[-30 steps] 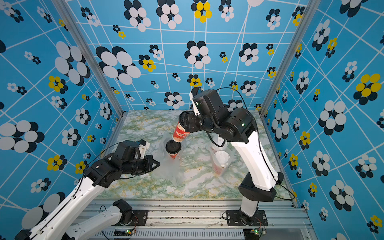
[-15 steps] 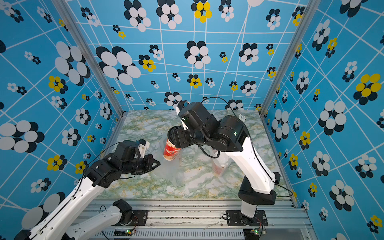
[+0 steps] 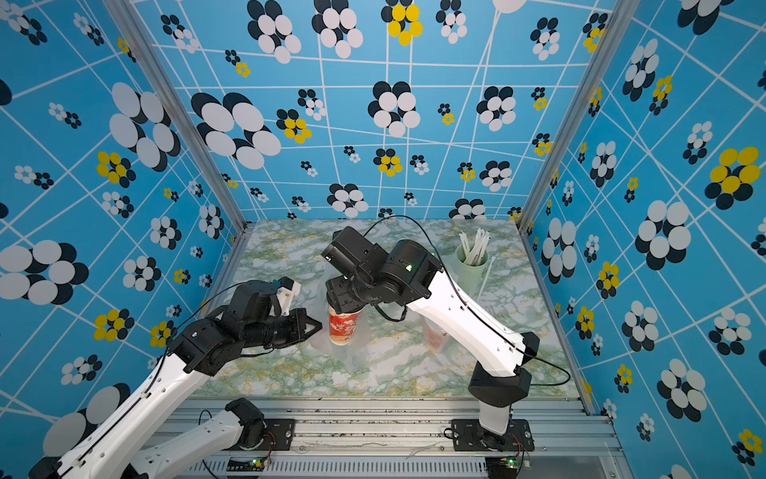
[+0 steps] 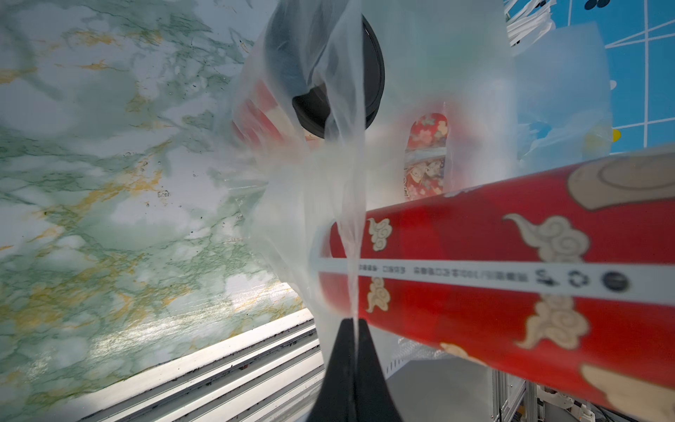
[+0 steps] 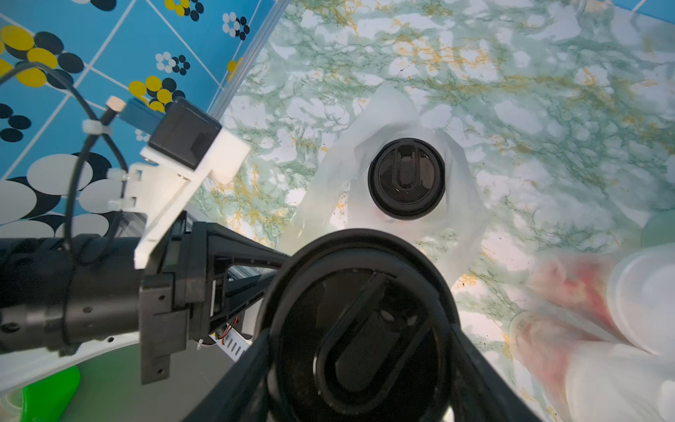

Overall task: Pack milk tea into plastic carrier bags
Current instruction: Place the milk tea cup in the plastic carrier bag.

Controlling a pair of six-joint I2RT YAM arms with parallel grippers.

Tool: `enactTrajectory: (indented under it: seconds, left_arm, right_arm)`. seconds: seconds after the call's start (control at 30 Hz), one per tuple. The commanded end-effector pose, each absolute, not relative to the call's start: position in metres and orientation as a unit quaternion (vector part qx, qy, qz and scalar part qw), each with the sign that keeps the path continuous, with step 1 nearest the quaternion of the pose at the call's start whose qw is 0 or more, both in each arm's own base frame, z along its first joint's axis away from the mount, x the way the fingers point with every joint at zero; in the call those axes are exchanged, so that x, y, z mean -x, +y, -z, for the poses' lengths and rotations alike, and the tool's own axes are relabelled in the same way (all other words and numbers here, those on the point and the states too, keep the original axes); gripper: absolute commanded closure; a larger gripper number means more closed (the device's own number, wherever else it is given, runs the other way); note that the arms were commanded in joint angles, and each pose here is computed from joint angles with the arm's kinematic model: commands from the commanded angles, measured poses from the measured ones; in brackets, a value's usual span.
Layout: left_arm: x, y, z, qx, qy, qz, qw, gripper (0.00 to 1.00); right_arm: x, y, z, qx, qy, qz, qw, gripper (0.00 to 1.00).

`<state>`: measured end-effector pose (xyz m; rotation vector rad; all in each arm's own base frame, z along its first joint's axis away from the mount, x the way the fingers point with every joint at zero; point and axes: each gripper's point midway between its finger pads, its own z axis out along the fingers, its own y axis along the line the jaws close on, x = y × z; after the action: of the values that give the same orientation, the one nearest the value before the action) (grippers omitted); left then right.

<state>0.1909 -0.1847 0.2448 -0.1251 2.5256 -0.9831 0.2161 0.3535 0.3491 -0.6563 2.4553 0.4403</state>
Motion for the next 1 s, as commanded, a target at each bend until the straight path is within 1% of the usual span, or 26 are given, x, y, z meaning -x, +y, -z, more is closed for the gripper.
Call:
enactTrajectory:
  seconds: [0.0,0.4,0.6,0.7,0.83,0.97]
  left_arm:
    - [-0.189,-0.190,-0.256,0.040,0.901,0.373,0.219,1.00]
    - [-0.186,-0.190,-0.267,0.046,0.892,0.385,0.231,1.00]
    - [-0.187,-0.189,-0.270,0.049,0.891,0.387,0.234,1.00]
    - [-0.187,-0.189,-0.267,0.050,0.892,0.384,0.233,1.00]
    - [-0.186,-0.186,-0.261,0.052,0.897,0.374,0.229,1.00]
    - [-0.186,-0.185,-0.254,0.054,0.902,0.366,0.223,1.00]
  right_arm:
    - [-0.216,0.370,-0.344,0.241,0.912,-0.180,0.279,0.42]
    - [-0.216,0.375,-0.293,0.229,0.928,-0.152,0.251,0.44]
    - [-0.214,0.371,-0.275,0.226,0.932,-0.136,0.247,0.45]
    - [-0.219,0.358,-0.279,0.225,0.933,-0.105,0.261,0.45]
    - [-0.225,0.333,-0.301,0.224,0.930,-0.057,0.287,0.46]
    - [-0.223,0.322,-0.321,0.222,0.927,-0.050,0.298,0.46]
